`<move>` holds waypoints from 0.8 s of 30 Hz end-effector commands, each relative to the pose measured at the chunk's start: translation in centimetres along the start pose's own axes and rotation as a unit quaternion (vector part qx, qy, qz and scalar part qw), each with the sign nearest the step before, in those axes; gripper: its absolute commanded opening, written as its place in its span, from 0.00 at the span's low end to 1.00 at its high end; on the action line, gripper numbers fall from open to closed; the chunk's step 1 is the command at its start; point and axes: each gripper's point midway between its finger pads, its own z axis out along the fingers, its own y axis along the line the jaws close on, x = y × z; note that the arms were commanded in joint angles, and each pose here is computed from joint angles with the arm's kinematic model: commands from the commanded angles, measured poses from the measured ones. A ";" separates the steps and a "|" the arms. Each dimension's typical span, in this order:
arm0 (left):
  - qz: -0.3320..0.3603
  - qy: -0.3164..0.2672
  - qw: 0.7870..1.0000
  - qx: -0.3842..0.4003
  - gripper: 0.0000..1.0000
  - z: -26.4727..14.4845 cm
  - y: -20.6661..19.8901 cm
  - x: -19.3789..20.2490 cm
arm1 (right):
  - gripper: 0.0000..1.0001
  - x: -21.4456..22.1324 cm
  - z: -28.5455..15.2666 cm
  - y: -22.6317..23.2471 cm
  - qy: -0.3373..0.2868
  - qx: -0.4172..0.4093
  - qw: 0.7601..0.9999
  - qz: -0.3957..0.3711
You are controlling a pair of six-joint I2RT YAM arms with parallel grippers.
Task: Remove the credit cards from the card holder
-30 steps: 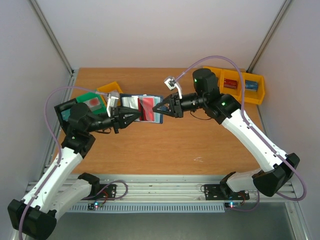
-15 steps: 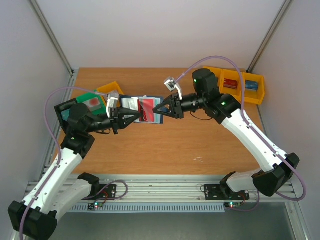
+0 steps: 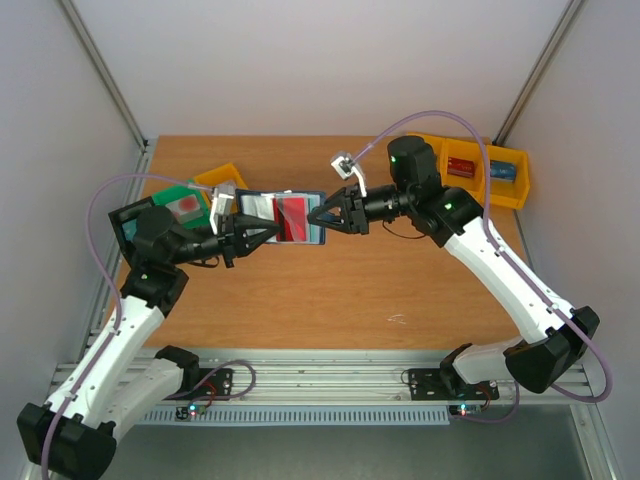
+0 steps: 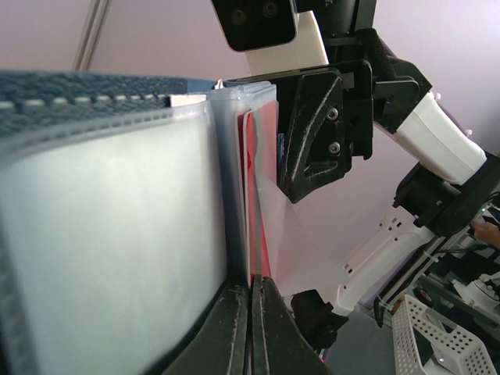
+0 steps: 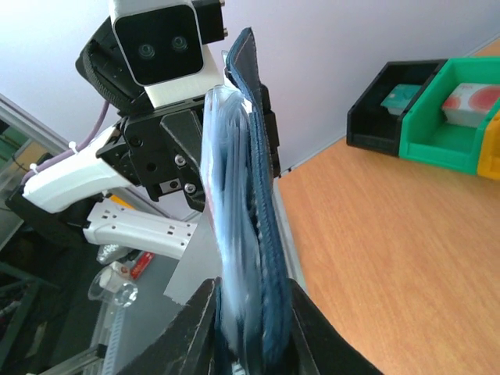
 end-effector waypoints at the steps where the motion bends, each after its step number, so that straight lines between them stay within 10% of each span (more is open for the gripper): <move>1: 0.013 -0.015 1.000 -0.006 0.00 -0.3 0.3 -0.7 | 0.23 -0.9 -0.9 0.7 -0.017 -0.006 1.000 -0.007; 24: 0.005 -0.021 1.000 -0.010 0.00 -0.1 0.8 -0.9 | 0.21 -0.8 0.5 -0.3 -0.006 0.005 1.000 0.004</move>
